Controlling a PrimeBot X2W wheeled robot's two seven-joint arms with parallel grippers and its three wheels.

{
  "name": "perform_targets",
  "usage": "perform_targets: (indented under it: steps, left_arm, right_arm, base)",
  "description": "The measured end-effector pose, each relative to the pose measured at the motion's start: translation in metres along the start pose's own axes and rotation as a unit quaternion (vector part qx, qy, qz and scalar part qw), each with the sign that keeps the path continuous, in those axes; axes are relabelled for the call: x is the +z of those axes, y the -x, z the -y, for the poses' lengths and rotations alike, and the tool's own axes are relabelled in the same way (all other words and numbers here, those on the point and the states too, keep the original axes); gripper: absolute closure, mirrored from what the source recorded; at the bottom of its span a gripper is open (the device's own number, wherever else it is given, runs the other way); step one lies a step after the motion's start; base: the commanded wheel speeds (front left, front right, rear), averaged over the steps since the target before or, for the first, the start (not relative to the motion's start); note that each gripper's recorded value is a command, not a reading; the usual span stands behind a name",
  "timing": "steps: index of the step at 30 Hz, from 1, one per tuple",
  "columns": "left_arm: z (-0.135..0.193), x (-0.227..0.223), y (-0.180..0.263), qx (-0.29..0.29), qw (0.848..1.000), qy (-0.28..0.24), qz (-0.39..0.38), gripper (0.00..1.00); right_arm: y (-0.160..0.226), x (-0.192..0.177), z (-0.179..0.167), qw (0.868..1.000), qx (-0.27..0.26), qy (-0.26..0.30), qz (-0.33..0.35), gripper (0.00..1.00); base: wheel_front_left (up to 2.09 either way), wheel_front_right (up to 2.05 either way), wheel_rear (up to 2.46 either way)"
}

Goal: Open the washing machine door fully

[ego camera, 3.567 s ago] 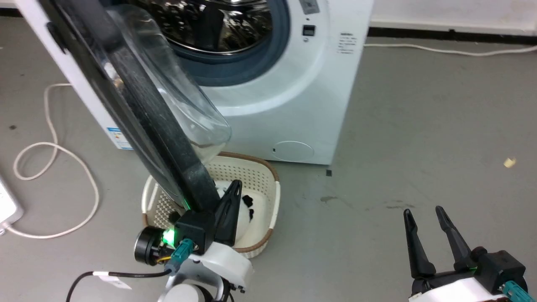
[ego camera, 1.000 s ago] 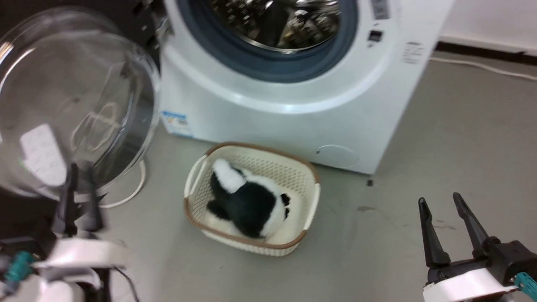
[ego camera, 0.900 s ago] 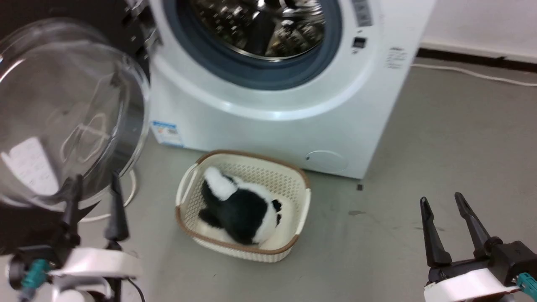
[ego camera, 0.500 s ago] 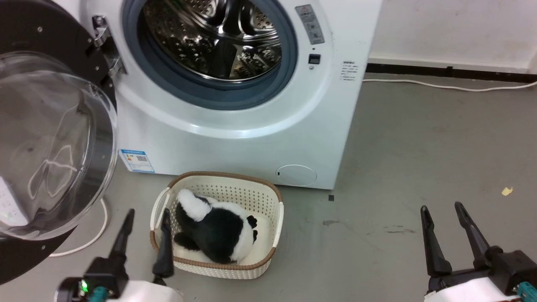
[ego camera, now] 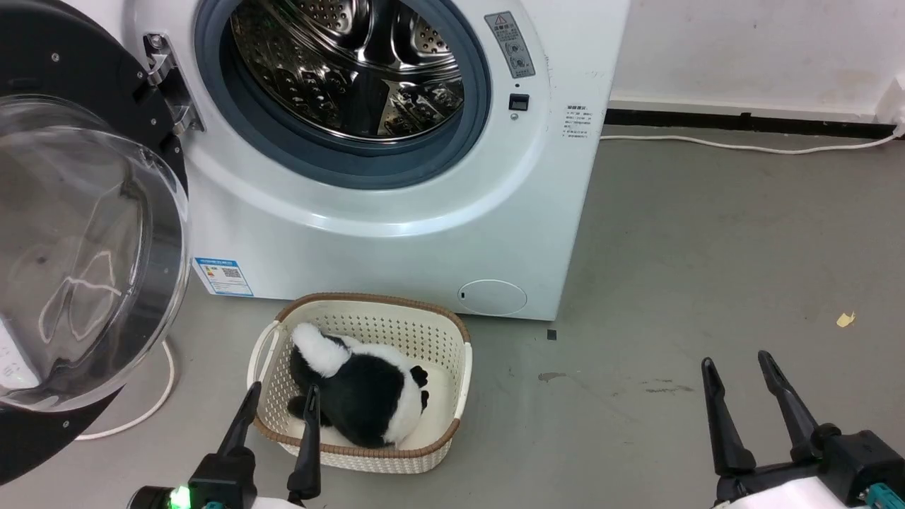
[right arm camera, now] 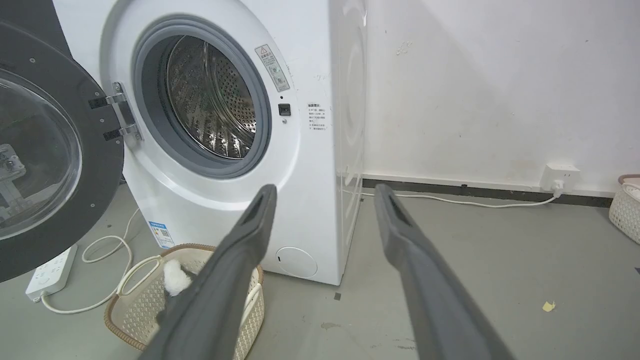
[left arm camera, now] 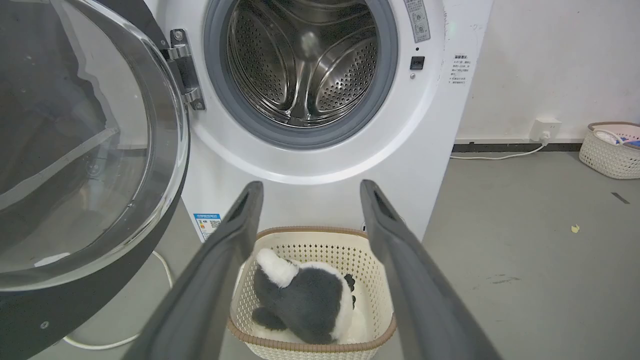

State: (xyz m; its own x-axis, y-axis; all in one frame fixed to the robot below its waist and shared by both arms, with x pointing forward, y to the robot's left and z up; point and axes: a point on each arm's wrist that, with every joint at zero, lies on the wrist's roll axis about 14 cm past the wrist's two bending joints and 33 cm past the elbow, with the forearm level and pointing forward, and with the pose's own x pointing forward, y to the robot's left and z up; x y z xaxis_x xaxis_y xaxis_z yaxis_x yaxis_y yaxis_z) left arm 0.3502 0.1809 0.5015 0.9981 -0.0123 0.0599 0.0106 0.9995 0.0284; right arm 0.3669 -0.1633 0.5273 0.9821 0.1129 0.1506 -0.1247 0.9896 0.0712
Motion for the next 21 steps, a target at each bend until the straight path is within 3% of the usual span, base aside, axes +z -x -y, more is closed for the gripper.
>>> perform_targets:
  steps: [11, 12, 21]
  left_arm:
    - [0.0035, -0.0042, 0.0002, -0.004, 1.000, -0.001, -0.007, 0.00]
    - [0.0040, -0.0042, 0.0002, -0.005, 1.000, 0.000, -0.007, 1.00]
    - [0.0056, -0.0047, -0.0001, -0.006, 1.000, 0.001, -0.010, 1.00]
  right_arm:
    - [0.0005, 0.0000, 0.0003, 1.000, -0.001, -0.003, 0.000, 0.00]
    - [0.0004, 0.0002, 0.0004, 1.000, -0.001, -0.004, 0.001, 1.00]
    - [0.0007, -0.0006, 0.0004, 1.000, -0.001, -0.005, -0.003, 1.00]
  base:
    - [0.00, 0.00, 0.00]
    - [0.00, 0.00, 0.00]
    - [0.00, 0.00, 0.00]
